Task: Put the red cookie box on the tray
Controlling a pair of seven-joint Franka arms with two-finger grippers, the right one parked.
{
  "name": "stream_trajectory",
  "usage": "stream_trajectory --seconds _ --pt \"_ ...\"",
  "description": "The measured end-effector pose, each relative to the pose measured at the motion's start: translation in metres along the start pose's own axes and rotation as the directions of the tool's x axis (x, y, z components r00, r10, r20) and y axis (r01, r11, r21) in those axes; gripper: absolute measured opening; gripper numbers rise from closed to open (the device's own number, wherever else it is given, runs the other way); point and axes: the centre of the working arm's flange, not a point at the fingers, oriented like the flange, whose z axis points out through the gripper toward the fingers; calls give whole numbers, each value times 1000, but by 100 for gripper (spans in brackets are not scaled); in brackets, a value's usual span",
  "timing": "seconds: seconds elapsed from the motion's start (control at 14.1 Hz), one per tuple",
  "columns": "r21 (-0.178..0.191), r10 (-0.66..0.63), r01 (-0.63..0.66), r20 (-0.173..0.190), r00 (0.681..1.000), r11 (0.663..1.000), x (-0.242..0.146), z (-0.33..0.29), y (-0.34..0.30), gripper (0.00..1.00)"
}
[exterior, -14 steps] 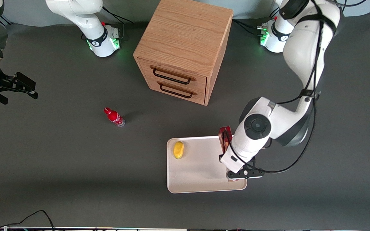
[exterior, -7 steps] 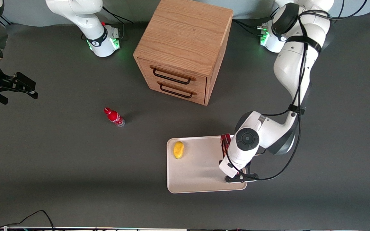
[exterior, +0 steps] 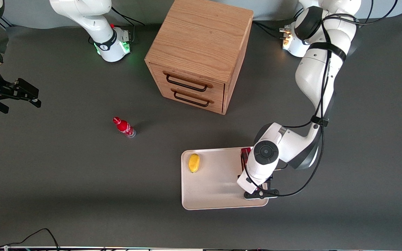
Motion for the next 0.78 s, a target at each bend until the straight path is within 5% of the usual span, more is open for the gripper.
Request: stream_trajectory --seconds 0.35,0.57,0.78 --pt "11 -23 23 -30 999 1000 18 -33 -13 99" --pt "28 -33 32 16 999 999 28 -96 -34 100" --pt "5 26 -27 111 993 1000 35 -197 -89 100"
